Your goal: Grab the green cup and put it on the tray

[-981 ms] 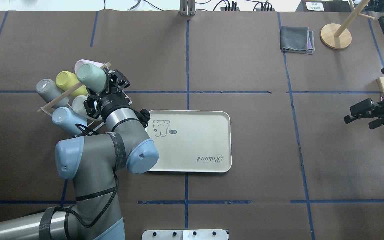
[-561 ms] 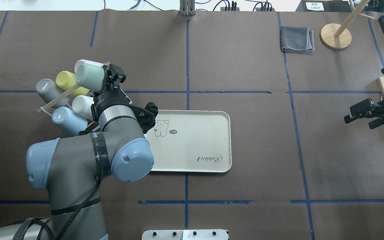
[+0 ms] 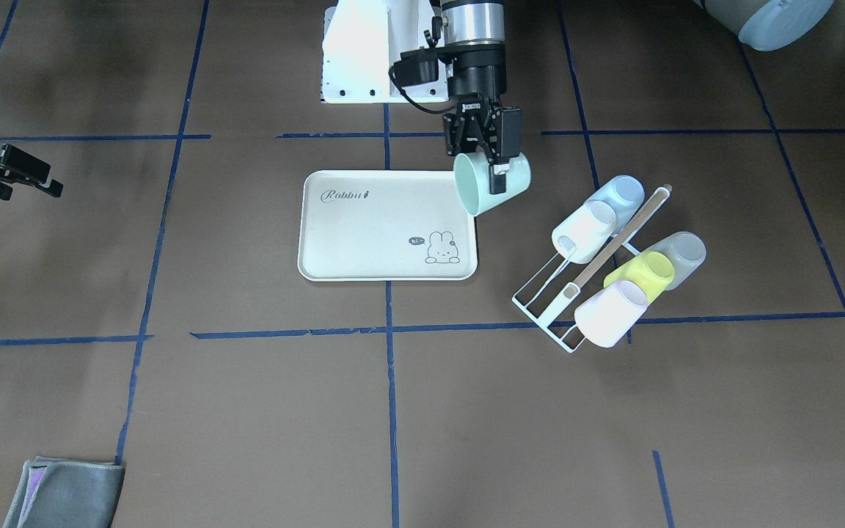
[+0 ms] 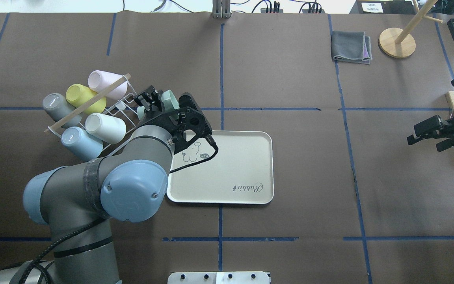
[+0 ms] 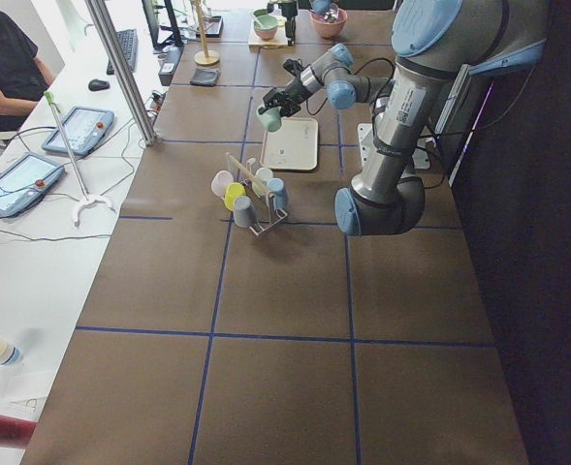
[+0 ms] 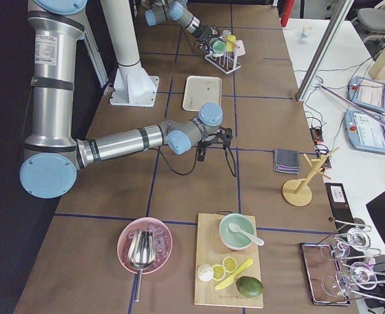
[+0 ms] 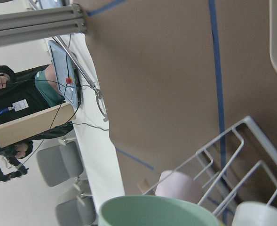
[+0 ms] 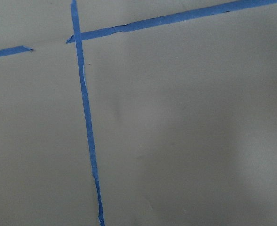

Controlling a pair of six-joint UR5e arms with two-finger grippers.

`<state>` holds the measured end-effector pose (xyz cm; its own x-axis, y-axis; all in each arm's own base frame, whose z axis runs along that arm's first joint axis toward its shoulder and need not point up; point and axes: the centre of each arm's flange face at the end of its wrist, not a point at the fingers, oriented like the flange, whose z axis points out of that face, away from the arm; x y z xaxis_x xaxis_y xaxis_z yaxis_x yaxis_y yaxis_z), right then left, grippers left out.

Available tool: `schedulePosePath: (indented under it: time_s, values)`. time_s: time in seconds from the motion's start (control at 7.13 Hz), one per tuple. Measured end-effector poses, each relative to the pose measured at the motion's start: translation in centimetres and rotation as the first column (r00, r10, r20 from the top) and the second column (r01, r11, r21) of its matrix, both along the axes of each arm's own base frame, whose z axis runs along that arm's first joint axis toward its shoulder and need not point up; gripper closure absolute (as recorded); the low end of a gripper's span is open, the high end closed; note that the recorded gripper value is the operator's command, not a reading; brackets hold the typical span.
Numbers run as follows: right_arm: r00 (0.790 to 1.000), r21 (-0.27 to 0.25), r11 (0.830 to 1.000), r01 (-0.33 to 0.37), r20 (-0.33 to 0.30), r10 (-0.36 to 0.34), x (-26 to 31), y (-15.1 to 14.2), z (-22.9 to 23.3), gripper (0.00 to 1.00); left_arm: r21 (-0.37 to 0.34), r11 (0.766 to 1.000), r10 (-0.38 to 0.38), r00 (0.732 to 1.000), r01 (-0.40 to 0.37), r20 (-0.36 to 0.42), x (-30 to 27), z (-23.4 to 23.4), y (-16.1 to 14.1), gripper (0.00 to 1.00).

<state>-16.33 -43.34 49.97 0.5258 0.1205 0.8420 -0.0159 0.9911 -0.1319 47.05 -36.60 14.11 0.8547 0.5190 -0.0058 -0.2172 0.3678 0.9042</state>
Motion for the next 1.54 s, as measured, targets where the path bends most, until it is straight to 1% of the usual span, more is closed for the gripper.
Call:
schedulePosePath:
  time_s: [0.14, 0.28, 0.42, 0.56, 0.7, 0.84, 0.98, 1.12, 1.26, 1.54]
  values:
    - [1.000, 0.003, 1.000, -0.004, 0.002, 0.004, 0.1, -0.1, -0.1, 0.01, -0.047, 0.998, -0.056, 0.966, 0.045, -0.253, 1.3, -0.2, -0.3, 0.30]
    - [1.000, 0.008, 1.000, -0.009, 0.004, 0.009, 0.4, -0.2, -0.3, 0.01, -0.083, 0.995, -0.094, 0.883, 0.062, -0.461, 3.1, 0.4, -0.7, 0.30]
    - [1.000, 0.016, 1.000, -0.013, 0.007, 0.013, 0.8, -0.4, -0.4, 0.01, -0.103, 0.993, -0.111, 0.799, 0.062, -0.591, 4.7, 1.6, -1.2, 0.30]
    - [1.000, 0.025, 1.000, -0.013, 0.009, 0.013, 1.1, -0.5, -0.5, 0.01, -0.110, 0.992, -0.115, 0.740, 0.055, -0.663, 6.1, 3.2, -1.6, 0.31]
    - [1.000, 0.033, 0.999, -0.012, 0.011, 0.012, 1.2, -0.6, -0.6, 0.01, -0.113, 0.993, -0.110, 0.690, 0.041, -0.715, 7.2, 4.6, -1.4, 0.34]
    - [1.000, 0.037, 0.999, -0.013, 0.013, 0.012, 1.2, -0.7, -0.8, 0.01, -0.118, 0.993, -0.107, 0.653, 0.027, -0.750, 8.2, 6.0, -0.4, 0.37]
    - [1.000, 0.042, 0.999, -0.014, 0.015, 0.013, 1.3, -0.7, -1.0, 0.01, -0.123, 0.992, -0.109, 0.628, 0.022, -0.771, 9.0, 7.1, 0.9, 0.29]
    - [1.000, 0.046, 0.999, -0.014, 0.018, 0.013, 1.3, -0.7, -1.2, 0.01, -0.127, 0.992, -0.113, 0.609, 0.020, -0.785, 9.5, 7.6, 2.2, 0.28]
    - [1.000, 0.049, 0.999, -0.014, 0.020, 0.013, 1.4, -0.7, -1.4, 0.01, -0.131, 0.991, -0.123, 0.600, 0.031, -0.790, 10.4, 8.6, 3.3, 0.28]
    - [1.000, 0.054, 0.998, -0.014, 0.022, 0.013, 1.4, -0.6, -1.6, 0.01, -0.137, 0.988, -0.153, 0.609, 0.074, -0.778, 12.8, 11.5, 4.5, 0.28]
